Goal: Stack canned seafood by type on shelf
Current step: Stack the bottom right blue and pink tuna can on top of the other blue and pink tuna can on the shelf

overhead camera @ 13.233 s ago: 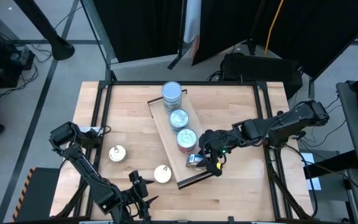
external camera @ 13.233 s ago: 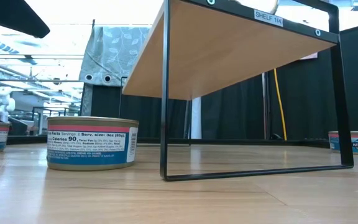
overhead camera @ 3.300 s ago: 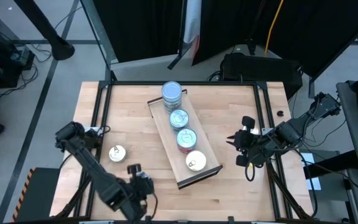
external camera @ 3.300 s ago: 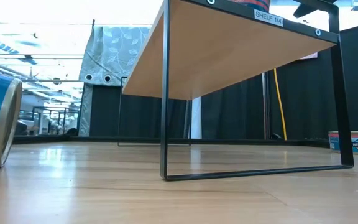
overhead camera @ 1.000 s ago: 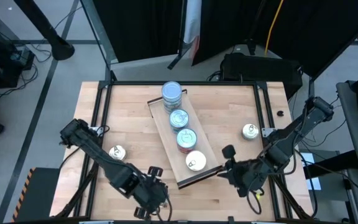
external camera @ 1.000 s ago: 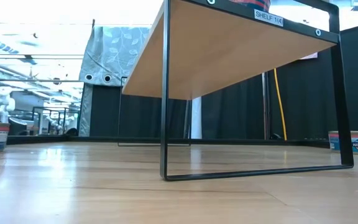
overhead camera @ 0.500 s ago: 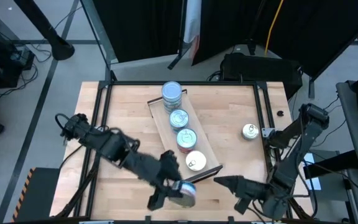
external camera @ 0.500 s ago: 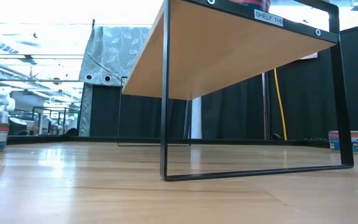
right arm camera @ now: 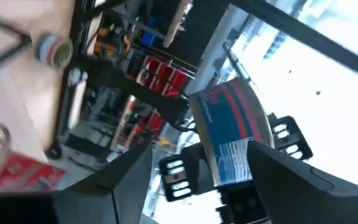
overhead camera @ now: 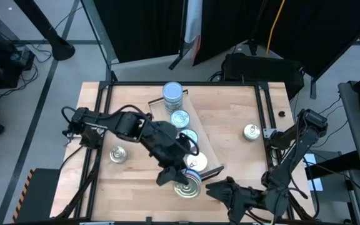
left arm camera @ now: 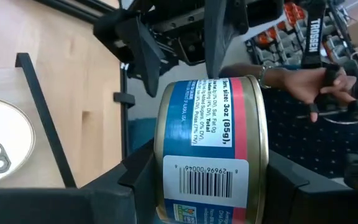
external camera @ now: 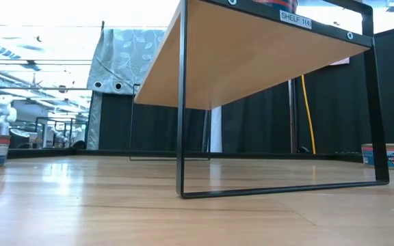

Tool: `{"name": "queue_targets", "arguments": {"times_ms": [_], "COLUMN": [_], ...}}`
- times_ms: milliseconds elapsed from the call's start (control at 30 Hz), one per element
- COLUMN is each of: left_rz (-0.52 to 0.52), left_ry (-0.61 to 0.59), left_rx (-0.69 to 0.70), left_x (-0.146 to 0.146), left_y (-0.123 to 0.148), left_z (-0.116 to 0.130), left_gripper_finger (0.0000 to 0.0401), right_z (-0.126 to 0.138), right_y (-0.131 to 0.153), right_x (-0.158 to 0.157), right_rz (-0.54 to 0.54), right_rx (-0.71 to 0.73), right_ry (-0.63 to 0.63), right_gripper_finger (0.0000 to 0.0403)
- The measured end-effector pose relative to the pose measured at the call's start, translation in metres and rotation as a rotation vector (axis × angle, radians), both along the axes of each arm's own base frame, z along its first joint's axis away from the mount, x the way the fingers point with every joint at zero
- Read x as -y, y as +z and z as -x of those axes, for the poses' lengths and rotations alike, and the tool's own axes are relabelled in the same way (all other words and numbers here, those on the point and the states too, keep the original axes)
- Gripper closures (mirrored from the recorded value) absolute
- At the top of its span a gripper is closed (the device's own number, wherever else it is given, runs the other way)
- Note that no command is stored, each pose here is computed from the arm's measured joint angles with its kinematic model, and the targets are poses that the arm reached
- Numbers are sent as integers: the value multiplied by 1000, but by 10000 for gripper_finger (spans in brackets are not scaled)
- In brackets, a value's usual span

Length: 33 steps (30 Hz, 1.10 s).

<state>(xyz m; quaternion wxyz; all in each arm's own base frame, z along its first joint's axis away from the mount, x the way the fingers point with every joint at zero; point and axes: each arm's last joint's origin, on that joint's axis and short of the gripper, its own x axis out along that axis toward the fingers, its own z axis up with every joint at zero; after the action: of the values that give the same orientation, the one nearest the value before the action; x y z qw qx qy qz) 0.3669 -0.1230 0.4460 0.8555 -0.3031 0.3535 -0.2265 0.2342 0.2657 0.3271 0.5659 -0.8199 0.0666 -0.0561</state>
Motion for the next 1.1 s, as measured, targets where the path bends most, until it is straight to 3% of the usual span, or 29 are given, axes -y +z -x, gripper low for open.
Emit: {"name": "queue_targets", "arguments": {"times_ms": [167,333,767,967,1100], "left_rz": [21,20,34,37,36], "left_ry": [-13,8,3,-2,0], "left_rx": [-35,-57,-89,-96,-142], "left_x": [-13,-23,-31,-35,-38], "left_y": [-2,-4,-16,-17,-20], "left_z": [-2,-4,-18,-19,-16], "left_gripper_finger": [213,213,213,213,213], "right_z": [-6,-10,-23,-27,-29], "right_y": [0,0,7,4,-2], "right_x": [4,8,19,23,24], "right_rz": [169,235,265,276,192], "right_rx": [-30,-37,12,-16,-34], "right_ry": [3,3,15,-8,-13], "right_gripper_finger": [149,149,150,186,197]}}
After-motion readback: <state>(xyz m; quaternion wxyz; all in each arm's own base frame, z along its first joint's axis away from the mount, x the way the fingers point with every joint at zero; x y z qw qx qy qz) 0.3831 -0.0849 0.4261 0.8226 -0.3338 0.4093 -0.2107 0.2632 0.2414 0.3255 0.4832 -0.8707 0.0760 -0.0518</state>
